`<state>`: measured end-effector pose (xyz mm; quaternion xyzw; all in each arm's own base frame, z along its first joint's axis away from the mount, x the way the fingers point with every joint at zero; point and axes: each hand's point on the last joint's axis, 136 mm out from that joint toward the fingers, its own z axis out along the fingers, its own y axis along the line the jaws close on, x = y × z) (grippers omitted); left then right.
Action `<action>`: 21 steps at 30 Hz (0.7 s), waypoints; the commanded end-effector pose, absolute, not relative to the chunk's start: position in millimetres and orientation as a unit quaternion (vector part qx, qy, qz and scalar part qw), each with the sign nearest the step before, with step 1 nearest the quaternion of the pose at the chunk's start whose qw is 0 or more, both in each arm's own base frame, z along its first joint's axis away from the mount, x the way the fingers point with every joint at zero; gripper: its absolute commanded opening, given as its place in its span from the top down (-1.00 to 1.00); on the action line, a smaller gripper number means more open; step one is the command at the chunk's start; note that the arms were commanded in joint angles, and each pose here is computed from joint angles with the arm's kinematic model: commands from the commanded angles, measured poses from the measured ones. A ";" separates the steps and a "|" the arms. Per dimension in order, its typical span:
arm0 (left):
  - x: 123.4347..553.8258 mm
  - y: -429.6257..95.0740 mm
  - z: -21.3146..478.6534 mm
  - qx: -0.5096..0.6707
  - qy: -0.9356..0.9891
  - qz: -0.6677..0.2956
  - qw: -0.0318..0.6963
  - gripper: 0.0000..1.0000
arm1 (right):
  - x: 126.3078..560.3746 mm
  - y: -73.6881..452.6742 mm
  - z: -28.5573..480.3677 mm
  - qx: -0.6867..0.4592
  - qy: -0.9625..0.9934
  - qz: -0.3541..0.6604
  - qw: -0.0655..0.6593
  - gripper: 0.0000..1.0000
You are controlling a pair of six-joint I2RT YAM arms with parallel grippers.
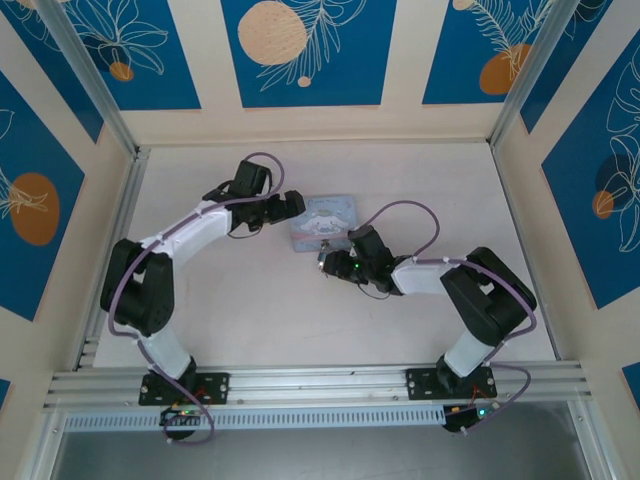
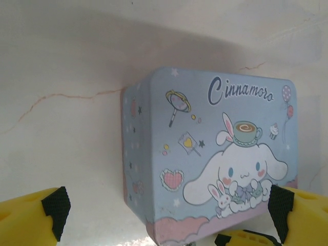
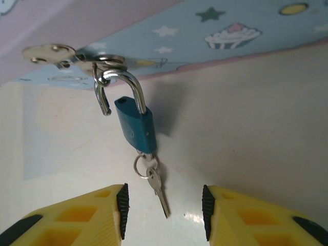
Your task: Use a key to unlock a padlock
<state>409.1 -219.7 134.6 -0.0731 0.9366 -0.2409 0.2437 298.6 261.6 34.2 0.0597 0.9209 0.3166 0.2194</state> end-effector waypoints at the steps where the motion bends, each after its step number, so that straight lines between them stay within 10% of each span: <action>1: 413.3 -222.0 133.2 -0.056 0.940 -0.248 0.228 -1.00 | 315.2 271.9 43.8 0.065 0.908 0.330 0.251 0.13; 21: 418.9 -220.3 115.1 -0.074 0.939 -0.263 0.210 -1.00 | 321.8 291.9 19.9 0.058 0.909 0.334 0.242 0.43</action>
